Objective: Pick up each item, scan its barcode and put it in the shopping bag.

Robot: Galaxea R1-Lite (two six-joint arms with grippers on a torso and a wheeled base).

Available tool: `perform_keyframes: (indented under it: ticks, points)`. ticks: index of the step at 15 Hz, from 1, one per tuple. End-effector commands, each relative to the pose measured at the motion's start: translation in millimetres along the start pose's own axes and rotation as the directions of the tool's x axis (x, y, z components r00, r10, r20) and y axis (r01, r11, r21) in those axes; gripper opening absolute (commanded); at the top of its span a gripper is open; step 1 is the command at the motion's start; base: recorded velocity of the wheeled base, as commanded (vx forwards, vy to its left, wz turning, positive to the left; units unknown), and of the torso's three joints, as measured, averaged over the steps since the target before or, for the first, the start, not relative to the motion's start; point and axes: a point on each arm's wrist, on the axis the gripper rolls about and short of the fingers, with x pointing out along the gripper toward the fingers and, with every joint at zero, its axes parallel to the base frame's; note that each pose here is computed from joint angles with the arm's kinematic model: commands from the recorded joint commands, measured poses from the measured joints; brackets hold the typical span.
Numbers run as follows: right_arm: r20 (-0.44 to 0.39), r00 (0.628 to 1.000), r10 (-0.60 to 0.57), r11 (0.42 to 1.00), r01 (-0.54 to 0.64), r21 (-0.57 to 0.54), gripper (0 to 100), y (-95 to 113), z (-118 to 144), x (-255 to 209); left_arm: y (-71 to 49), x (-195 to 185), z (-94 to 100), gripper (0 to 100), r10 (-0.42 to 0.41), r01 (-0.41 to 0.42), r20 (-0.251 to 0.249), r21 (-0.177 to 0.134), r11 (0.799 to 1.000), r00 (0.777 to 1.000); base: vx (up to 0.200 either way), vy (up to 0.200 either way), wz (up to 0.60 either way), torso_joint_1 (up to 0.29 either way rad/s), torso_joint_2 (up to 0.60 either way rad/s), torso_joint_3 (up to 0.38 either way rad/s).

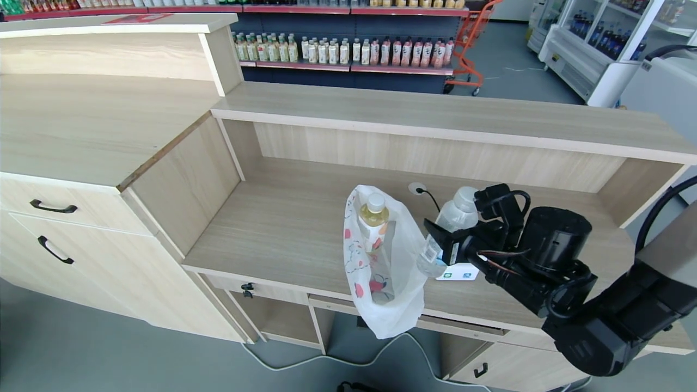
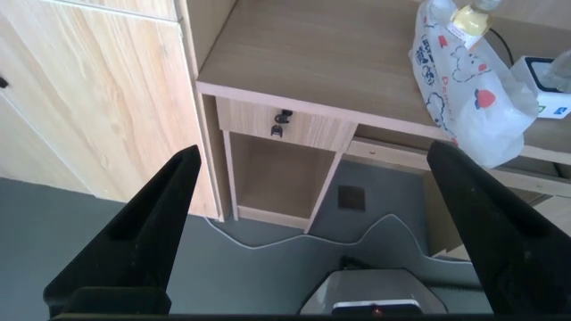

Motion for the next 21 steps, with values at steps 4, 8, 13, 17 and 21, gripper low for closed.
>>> perform_keyframes:
  ticks: [4, 8, 13, 17, 21]
  points:
    - [-0.002, 1.000, 0.025, 0.999, -0.026, -0.031, 0, 10.0, -27.2, 8.9, 0.0, 0.0, 0.0, 100, 0.000, 0.000, 0.001, -0.001, 1.000, 1.000, 0.000, 0.000, 0.00, 0.000, 0.00, 0.000]
    - [-0.027, 0.999, 0.019, 0.998, -0.020, -0.052, 0, 12.2, -50.7, 20.0, 0.0, 0.0, 0.0, 100, 0.000, 0.000, 0.001, -0.001, 1.000, 1.000, 0.000, 0.000, 0.00, 0.000, 0.00, 0.000]
    - [0.023, 0.999, 0.038, 0.998, -0.037, -0.051, 0, 19.8, -46.5, 34.3, 0.0, 0.0, 0.0, 100, 0.000, 0.000, 0.001, -0.001, 1.000, 1.000, 0.000, 0.000, 0.00, 0.000, 0.00, 0.000]
    - [0.062, 0.996, 0.071, 0.996, -0.068, -0.058, 0, 22.3, -39.0, 39.5, 0.0, 0.0, 0.0, 100, 0.000, 0.000, 0.001, -0.001, 1.000, 1.000, 0.000, 0.000, 0.00, 0.000, 0.00, 0.000]
    - [0.038, 0.995, 0.091, 0.994, -0.089, -0.058, 0, 21.9, -49.7, 43.0, 0.0, 0.0, 0.0, 100, 0.000, 0.000, 0.001, -0.001, 1.000, 1.000, 0.000, 0.000, 0.00, 0.000, 0.00, 0.000]
